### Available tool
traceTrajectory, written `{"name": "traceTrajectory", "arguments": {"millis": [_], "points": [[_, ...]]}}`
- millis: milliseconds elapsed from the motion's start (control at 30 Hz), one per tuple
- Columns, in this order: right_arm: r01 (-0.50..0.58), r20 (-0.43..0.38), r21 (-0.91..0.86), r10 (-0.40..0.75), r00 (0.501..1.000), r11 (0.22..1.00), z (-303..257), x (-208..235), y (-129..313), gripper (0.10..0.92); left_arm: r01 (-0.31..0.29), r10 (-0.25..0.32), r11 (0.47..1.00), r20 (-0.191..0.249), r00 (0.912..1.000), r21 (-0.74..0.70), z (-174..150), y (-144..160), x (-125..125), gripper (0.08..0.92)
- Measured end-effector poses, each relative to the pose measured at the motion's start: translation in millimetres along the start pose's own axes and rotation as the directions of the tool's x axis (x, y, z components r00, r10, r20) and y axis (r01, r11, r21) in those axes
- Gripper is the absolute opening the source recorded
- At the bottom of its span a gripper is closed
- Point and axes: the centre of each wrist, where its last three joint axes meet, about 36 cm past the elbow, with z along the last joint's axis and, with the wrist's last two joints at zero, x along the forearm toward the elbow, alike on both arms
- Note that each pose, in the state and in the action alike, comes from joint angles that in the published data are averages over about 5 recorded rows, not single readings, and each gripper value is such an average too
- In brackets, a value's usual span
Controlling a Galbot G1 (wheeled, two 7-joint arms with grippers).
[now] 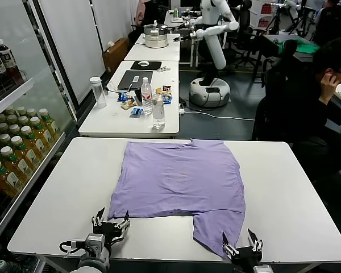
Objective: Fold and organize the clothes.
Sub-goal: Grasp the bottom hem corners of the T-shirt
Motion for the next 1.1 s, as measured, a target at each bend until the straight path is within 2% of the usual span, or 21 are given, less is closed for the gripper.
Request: {"name": "traceTrajectory", "arguments": {"millis": [100, 167, 433, 633, 933, 1100], "points": [[0.012, -0.011, -0.005, -0.012, 1.000, 1.000, 5, 0, 3, 0.811, 0.002, -0.002, 1.000, -0.014, 0.9999, 0.004, 1, 0, -1, 0.817], [0.019, -0.019, -0.010, -0.020, 1.000, 1.000, 8, 0, 5, 0.775, 0.002, -0.002, 1.000, -0.019, 0.9998, 0.009, 2, 1, -2, 0.796], [0.056, -0.045, -0.045, -0.058, 0.997, 0.997, 15, 0, 7, 0.544, -0.010, 0.011, 0.999, -0.024, 0.9997, 0.047, 3, 3, -6, 0.577], [0.082, -0.051, -0.076, -0.086, 0.995, 0.994, 17, 0, 7, 0.402, -0.032, 0.033, 0.996, -0.016, 0.9993, 0.088, 4, 4, -9, 0.403], [0.115, -0.027, -0.105, -0.118, 0.993, 0.988, 9, -2, 1, 0.213, -0.059, 0.055, 0.990, 0.028, 0.9981, 0.132, 4, 6, -10, 0.147], [0.126, 0.007, -0.110, -0.126, 0.992, 0.986, -2, -3, -4, 0.131, -0.069, 0.058, 0.986, 0.072, 0.9957, 0.150, 3, 9, -7, 0.092]]}}
